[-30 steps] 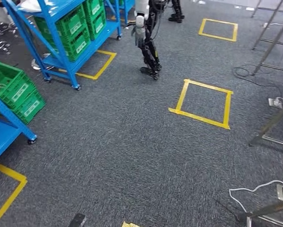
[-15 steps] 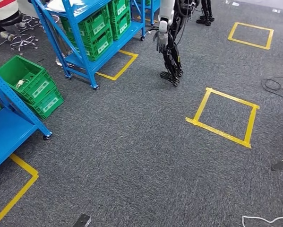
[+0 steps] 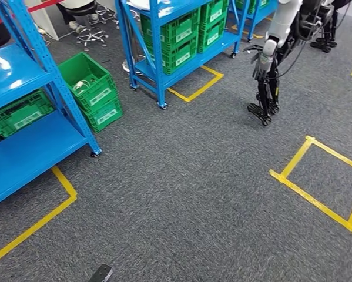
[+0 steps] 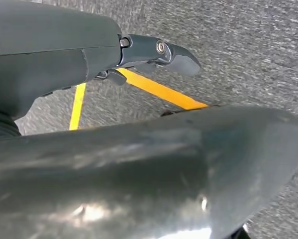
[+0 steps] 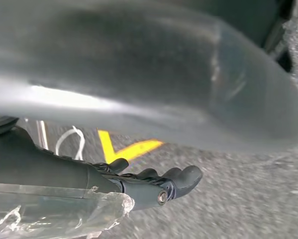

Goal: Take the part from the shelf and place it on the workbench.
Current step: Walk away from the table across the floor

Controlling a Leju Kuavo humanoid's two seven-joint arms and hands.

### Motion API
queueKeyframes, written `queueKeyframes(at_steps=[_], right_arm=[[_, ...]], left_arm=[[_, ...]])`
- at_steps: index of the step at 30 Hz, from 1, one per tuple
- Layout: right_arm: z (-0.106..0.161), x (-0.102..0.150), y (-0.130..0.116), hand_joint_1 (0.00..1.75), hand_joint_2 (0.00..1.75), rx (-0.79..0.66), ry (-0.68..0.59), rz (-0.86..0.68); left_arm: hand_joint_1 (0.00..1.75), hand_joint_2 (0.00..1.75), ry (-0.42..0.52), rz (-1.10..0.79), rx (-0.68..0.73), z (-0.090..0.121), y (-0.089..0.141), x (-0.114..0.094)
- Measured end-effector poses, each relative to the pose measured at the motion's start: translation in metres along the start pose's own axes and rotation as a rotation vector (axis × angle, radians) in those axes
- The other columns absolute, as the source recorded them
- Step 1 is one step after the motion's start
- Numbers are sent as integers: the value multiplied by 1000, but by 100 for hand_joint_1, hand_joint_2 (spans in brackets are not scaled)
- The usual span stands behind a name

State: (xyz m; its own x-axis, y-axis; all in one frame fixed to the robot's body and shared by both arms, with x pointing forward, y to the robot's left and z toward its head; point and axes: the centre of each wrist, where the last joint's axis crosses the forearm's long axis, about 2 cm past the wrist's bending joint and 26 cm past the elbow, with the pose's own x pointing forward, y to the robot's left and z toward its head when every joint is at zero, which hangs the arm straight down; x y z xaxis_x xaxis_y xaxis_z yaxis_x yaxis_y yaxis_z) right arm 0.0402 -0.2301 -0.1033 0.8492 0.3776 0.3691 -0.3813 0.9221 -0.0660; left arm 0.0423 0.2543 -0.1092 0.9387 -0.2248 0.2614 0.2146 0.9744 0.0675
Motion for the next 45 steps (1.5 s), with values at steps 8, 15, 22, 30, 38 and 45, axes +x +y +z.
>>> queueKeyframes(at_steps=[8,15,22,30,38,45], right_arm=[[1,-3,1,0,0,-1,4,6],[2,-5,1,0,0,-3,8,7],[0,1,-1,0,0,-3,-6,23],[2,-5,0,0,0,4,8,23],[2,-4,-2,0,0,4,3,30],[2,-3,-3,0,0,9,1,29]], left_arm=[[0,0,-5,-4,-7,0,1,0],[0,0,12,-3,-15,2,-3,-9],[0,0,4,-8,-10,0,1,-5],[0,0,16,-15,-18,2,-2,-10],[0,0,7,-25,-7,0,0,-1],[0,0,19,-35,-17,0,-1,-3]])
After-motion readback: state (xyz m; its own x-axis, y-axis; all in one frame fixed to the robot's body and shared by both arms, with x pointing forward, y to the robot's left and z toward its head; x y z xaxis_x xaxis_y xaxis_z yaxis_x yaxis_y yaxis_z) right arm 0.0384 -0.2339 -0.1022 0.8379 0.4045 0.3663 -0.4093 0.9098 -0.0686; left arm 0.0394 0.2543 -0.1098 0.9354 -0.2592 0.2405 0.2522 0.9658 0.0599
